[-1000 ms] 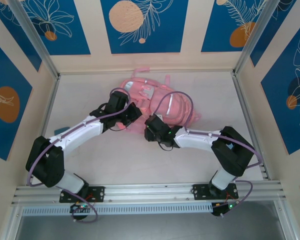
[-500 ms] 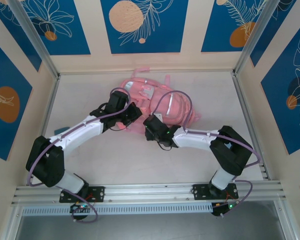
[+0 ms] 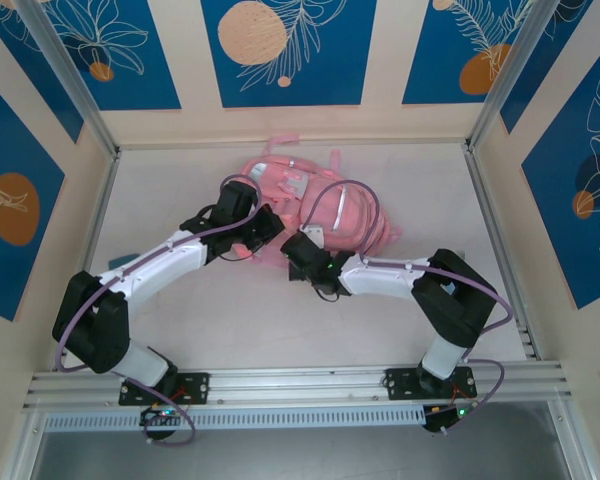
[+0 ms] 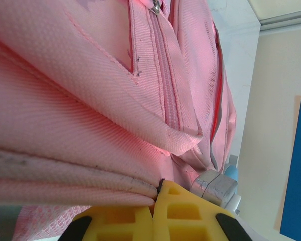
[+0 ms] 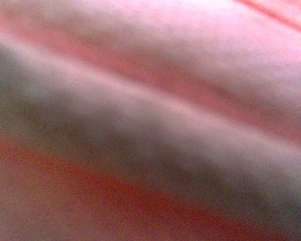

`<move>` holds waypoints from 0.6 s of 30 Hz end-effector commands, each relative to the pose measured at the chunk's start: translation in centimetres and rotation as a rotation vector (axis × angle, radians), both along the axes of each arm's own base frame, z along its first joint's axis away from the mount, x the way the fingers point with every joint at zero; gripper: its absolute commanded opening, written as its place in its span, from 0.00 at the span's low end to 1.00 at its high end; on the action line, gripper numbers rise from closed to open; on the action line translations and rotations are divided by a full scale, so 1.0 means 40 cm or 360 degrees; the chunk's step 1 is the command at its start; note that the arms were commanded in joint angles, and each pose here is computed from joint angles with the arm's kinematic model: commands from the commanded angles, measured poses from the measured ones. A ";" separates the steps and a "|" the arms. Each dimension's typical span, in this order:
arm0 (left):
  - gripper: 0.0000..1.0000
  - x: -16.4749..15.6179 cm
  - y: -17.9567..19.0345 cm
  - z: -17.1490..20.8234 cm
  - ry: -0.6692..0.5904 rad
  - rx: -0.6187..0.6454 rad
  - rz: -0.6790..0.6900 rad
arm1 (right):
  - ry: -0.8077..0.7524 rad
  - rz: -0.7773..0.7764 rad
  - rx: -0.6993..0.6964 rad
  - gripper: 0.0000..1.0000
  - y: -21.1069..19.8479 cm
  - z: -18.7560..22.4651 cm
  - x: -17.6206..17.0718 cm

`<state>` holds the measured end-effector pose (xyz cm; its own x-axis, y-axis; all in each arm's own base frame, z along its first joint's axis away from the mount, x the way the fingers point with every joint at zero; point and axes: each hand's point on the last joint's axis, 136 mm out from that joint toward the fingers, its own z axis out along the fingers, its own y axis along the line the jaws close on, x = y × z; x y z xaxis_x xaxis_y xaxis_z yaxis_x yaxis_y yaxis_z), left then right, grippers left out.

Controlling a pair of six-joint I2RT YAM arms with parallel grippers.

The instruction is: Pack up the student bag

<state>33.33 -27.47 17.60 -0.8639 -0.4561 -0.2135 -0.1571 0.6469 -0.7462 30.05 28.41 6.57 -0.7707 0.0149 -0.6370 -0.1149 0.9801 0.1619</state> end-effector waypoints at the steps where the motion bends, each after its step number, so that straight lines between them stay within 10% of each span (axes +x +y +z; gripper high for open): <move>1: 0.00 0.005 -0.025 0.055 -0.0111 -0.0032 -0.0064 | -0.0033 -0.0158 -0.0059 0.00 -0.061 0.030 -0.004; 18: 0.00 0.002 0.070 -0.049 -0.0037 0.0196 0.0043 | 0.0139 -0.0272 -0.0172 0.00 -0.273 -0.012 -0.152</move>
<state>32.75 -25.96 15.37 -0.8680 -0.4437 -0.2229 -0.1831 0.7032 -0.6870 24.42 18.16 5.83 -0.8101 0.1048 -0.5769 0.0793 0.9944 0.0693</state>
